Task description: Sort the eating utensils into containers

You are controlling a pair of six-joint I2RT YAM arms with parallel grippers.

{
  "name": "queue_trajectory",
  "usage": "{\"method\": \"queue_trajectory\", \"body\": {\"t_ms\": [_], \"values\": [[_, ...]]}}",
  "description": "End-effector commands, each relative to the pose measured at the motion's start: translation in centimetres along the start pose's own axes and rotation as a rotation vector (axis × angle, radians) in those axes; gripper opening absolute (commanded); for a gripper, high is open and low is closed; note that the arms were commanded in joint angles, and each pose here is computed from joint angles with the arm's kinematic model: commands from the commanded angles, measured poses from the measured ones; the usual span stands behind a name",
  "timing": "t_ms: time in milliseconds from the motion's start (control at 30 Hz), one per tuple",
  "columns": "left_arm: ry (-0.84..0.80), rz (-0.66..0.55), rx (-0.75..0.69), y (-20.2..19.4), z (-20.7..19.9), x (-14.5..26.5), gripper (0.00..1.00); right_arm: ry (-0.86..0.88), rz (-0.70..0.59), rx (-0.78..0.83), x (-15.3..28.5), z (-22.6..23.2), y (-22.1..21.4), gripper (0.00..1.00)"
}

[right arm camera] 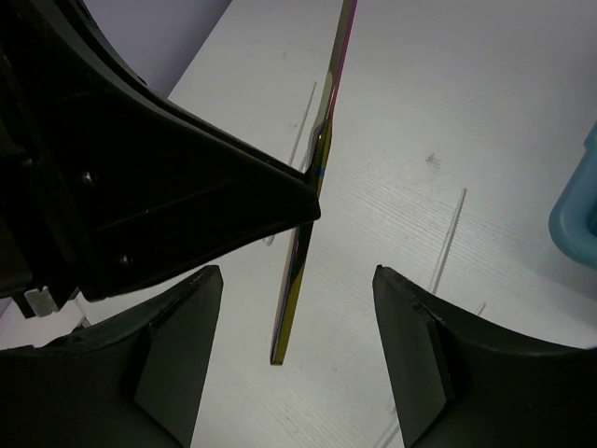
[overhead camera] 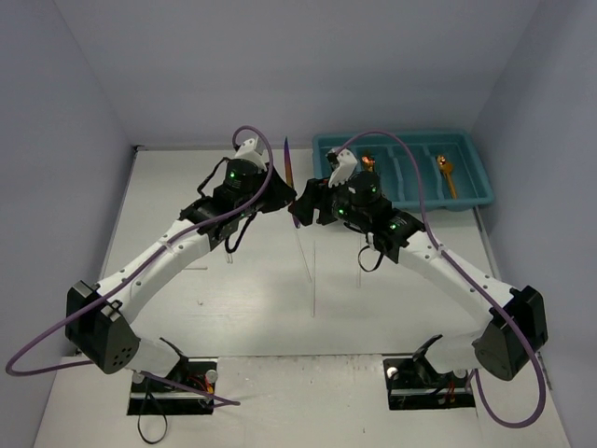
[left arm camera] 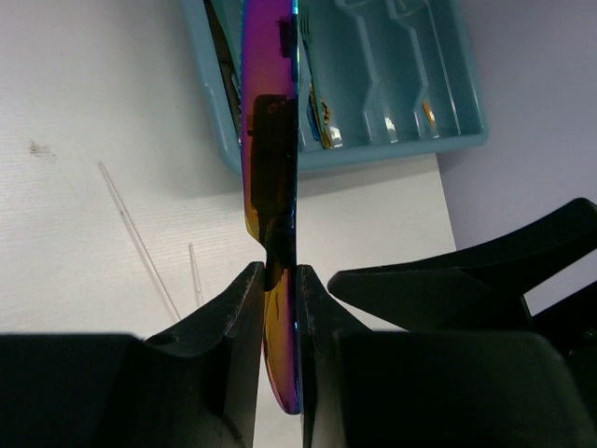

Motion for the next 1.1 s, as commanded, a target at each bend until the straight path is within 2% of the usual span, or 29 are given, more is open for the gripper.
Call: {"method": "queue_trajectory", "body": {"t_ms": [0, 167, 367, 467, 600, 667, 800, 867, 933, 1000, 1067], "values": [[-0.151, -0.139, 0.007, 3.0, -4.5, 2.1, 0.00, 0.038, -0.116, -0.002, -0.4, 1.3, 3.0, 0.63], [-0.150, -0.135, 0.021, 2.0, -4.3, 1.9, 0.00, 0.011, -0.097, -0.009, -1.1, 0.7, 2.0, 0.62], [-0.155, -0.143, 0.008, 1.8, -4.6, 2.1, 0.00, 0.007, -0.069, -0.015, -1.8, 0.4, 0.9, 0.53], [-0.157, -0.147, 0.004, 1.8, -4.6, 2.2, 0.00, 0.007, -0.070, -0.012, -1.8, 0.4, 0.9, 0.38], [-0.146, -0.136, -0.004, 1.4, -4.3, 2.0, 0.00, -0.017, -0.086, -0.001, -1.4, 0.2, 1.1, 0.08], [-0.132, -0.124, -0.025, 1.1, -3.9, 1.7, 0.00, -0.036, -0.089, 0.008, -1.3, -0.1, 1.1, 0.01], [-0.080, -0.093, -0.082, 0.3, -2.6, 1.4, 0.01, -0.096, -0.088, 0.007, -1.2, -1.4, 0.6, 0.00], [0.011, -0.132, -0.106, 0.5, -1.0, 1.8, 0.22, -0.141, -0.087, 0.000, -1.1, -2.5, 0.5, 0.00], [0.093, -0.164, -0.139, 0.7, 0.5, 2.6, 0.61, -0.188, -0.074, -0.004, -1.0, -3.7, 0.4, 0.00], [0.180, -0.222, -0.164, 1.5, 1.9, 3.9, 0.80, -0.251, -0.064, -0.007, -0.9, -5.3, 0.5, 0.00], [0.270, -0.301, -0.193, 3.0, 3.1, 6.0, 0.87, -0.315, -0.057, -0.013, -0.8, -7.7, 1.0, 0.00]]}}
Point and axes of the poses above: each gripper's point midway between its finger pads, its own x axis back along the fingers, its own z axis along the line the jaws close on, y = z × x, the point moved 6 cm from there along x, back along the fingers, and after that the axes turned 7 degrees about x, right-handed, at the moved point
